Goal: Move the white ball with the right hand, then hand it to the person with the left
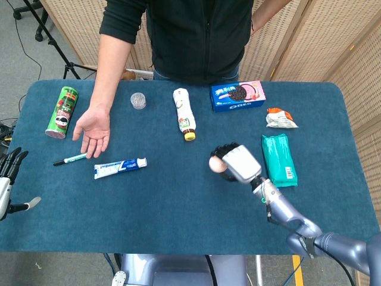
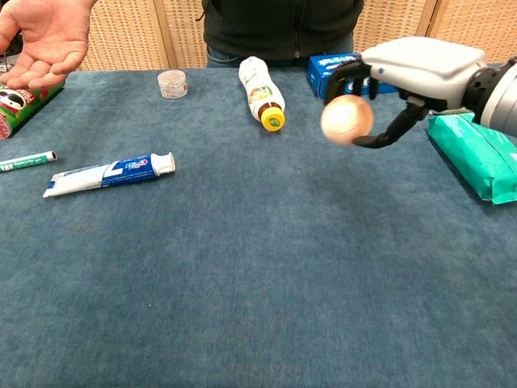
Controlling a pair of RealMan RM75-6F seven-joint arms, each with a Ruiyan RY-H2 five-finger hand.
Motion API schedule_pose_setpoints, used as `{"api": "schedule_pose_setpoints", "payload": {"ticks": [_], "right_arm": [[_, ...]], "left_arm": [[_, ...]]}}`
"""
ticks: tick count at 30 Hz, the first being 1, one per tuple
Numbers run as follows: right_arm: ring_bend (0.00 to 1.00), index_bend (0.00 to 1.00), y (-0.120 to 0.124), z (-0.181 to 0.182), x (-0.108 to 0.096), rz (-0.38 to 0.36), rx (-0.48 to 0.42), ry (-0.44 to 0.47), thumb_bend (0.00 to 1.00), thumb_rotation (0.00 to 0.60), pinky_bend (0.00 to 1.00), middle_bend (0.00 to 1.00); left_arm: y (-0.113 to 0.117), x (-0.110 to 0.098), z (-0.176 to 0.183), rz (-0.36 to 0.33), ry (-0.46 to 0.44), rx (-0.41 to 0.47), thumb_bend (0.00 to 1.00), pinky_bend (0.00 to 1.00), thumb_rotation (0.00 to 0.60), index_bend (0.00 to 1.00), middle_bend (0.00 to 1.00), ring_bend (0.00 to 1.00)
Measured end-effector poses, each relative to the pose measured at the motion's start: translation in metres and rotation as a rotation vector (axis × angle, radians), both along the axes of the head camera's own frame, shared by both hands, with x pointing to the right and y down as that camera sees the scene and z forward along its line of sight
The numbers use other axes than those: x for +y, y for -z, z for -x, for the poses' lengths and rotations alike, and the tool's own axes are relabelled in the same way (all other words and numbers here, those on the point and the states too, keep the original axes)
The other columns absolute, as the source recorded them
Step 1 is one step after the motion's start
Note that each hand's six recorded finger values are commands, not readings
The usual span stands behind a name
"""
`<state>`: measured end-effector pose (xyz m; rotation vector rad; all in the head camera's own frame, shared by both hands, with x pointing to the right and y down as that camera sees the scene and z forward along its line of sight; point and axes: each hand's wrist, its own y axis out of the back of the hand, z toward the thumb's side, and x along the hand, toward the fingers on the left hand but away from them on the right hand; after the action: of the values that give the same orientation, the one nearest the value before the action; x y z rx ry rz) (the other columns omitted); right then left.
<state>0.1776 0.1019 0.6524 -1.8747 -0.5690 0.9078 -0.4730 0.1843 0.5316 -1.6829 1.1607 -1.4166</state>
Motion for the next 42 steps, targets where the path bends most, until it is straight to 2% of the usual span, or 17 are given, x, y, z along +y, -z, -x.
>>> {"api": "schedule_pose_setpoints", "payload": {"ticks": [7, 17, 22, 25, 31, 34, 35, 37, 39, 41, 42], "right_arm": [[0.37, 0.42, 0.020, 0.061, 0.035, -0.009, -0.040, 0.162, 0.67, 0.600, 0.38, 0.48], [0.38, 0.43, 0.013, 0.158, 0.064, -0.037, -0.072, 0.315, 0.72, 0.600, 0.38, 0.48], [0.38, 0.43, 0.013, 0.193, 0.076, -0.111, -0.047, 0.394, 0.72, 0.600, 0.38, 0.48], [0.38, 0.43, 0.009, 0.211, 0.084, -0.132, -0.034, 0.419, 0.72, 0.600, 0.38, 0.48], [0.38, 0.43, -0.008, 0.229, 0.094, -0.111, -0.005, 0.403, 0.70, 0.600, 0.40, 0.48], [0.38, 0.43, -0.017, 0.236, 0.098, -0.111, 0.008, 0.377, 0.63, 0.600, 0.40, 0.46], [0.37, 0.42, -0.019, 0.237, 0.098, -0.113, 0.012, 0.367, 0.58, 0.600, 0.40, 0.43], [0.32, 0.34, -0.022, 0.237, 0.096, -0.121, 0.025, 0.349, 0.39, 0.600, 0.40, 0.32], [0.16, 0.18, -0.024, 0.236, 0.095, -0.125, 0.043, 0.336, 0.09, 0.600, 0.33, 0.14], [0.03, 0.09, -0.027, 0.234, 0.094, -0.116, 0.058, 0.321, 0.00, 0.600, 0.23, 0.03], [0.01, 0.08, -0.029, 0.233, 0.093, -0.100, 0.063, 0.306, 0.00, 0.600, 0.19, 0.01]], "left_arm": [[0.009, 0.002, 0.000, -0.015, -0.014, 0.033, 0.00, 0.00, 0.600, 0.00, 0.00, 0.00], [0.015, 0.002, 0.010, -0.014, 0.004, 0.068, 0.00, 0.00, 0.600, 0.00, 0.00, 0.00], [0.016, -0.001, 0.014, -0.005, 0.012, 0.076, 0.00, 0.00, 0.600, 0.00, 0.00, 0.00], [0.016, -0.001, 0.015, -0.005, 0.015, 0.079, 0.00, 0.00, 0.600, 0.00, 0.00, 0.00], [0.014, -0.001, 0.015, 0.006, 0.015, 0.081, 0.00, 0.00, 0.600, 0.00, 0.00, 0.00], [0.014, -0.002, 0.016, 0.009, 0.020, 0.080, 0.00, 0.00, 0.600, 0.00, 0.00, 0.00], [0.015, -0.002, 0.016, 0.009, 0.021, 0.080, 0.00, 0.00, 0.600, 0.00, 0.00, 0.00], [0.014, -0.002, 0.016, 0.010, 0.024, 0.080, 0.00, 0.00, 0.600, 0.00, 0.00, 0.00], [0.014, -0.002, 0.016, 0.013, 0.023, 0.076, 0.00, 0.00, 0.600, 0.00, 0.00, 0.00], [0.013, -0.002, 0.016, 0.018, 0.024, 0.076, 0.00, 0.00, 0.600, 0.00, 0.00, 0.00], [0.012, -0.002, 0.016, 0.020, 0.023, 0.075, 0.00, 0.00, 0.600, 0.00, 0.00, 0.00]]}}
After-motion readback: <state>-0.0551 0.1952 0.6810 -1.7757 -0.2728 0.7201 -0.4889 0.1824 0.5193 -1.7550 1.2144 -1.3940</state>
